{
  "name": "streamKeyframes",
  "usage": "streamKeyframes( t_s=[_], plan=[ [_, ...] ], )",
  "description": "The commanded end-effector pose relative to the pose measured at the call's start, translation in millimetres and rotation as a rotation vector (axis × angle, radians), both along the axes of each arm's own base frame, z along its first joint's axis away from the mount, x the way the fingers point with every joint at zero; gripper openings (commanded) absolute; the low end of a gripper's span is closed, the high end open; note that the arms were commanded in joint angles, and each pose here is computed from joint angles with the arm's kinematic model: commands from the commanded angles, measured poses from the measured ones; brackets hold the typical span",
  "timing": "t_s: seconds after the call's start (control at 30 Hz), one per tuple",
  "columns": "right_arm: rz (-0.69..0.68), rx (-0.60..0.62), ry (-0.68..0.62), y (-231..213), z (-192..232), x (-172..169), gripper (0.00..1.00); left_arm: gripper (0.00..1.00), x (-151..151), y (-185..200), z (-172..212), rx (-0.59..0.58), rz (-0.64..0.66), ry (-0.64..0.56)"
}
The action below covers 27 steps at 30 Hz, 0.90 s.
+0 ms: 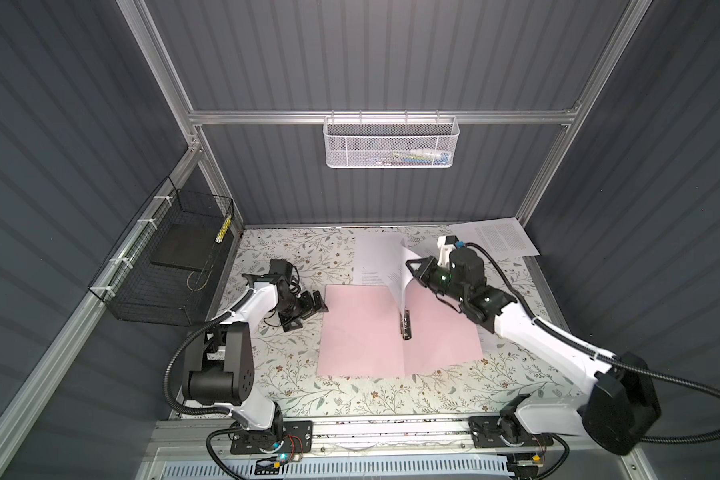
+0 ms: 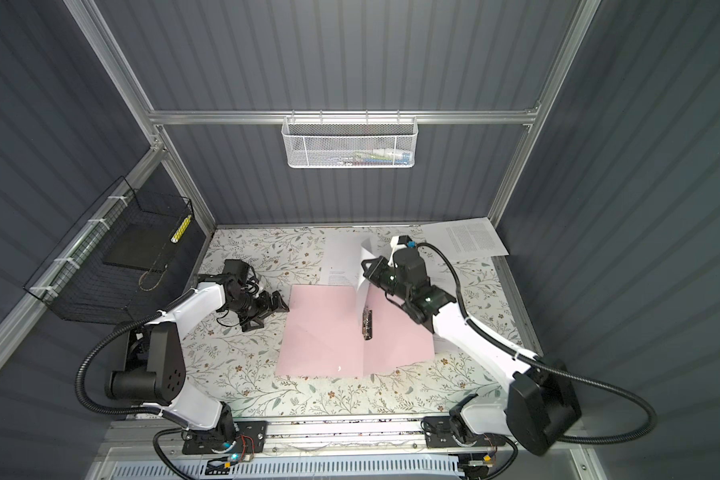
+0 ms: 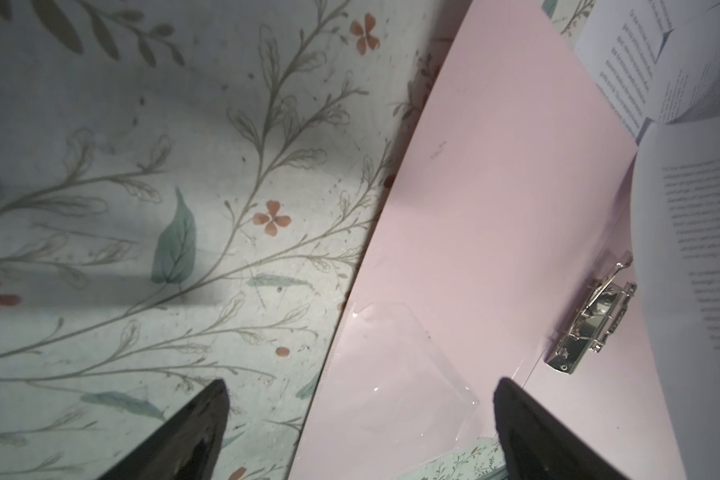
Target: Put the files into the folder
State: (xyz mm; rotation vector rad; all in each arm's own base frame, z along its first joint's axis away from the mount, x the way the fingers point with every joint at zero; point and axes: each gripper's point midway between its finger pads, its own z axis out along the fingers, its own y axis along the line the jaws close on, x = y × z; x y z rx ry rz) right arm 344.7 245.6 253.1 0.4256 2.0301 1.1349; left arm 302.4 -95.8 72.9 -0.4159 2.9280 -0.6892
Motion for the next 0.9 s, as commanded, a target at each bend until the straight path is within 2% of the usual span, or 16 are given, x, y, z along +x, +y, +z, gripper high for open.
streamKeyframes(
  t_s=[0.0,0.17,0.4,0.67,0.87],
  plan=[
    [-0.252,-0.027,0.052,-41.2,-41.4,-5.5,0.0,1.0,-6.6,0.6,11.2,0.002,-0.014,-0.047],
    [-0.353,-0.138,0.116,-67.6,-104.2,-42.4,0.0,1.0,-7.0,-16.9,43.5,-0.025,-0.082,-0.138],
    [-0.475,-0.233,0.129,-101.0,-135.3,-81.9,0.0,1.0,-18.1,-105.4,76.1,-0.145,-0.249,-0.207],
    [-0.554,-0.262,0.116,-120.8,-146.0,-95.5,0.0,1.0,-46.2,-205.2,66.7,-0.245,-0.385,-0.19],
    [-0.543,-0.268,0.123,-109.3,-158.1,-102.3,0.0,1.0,-40.7,-243.5,53.4,-0.304,-0.357,-0.178]
  ],
)
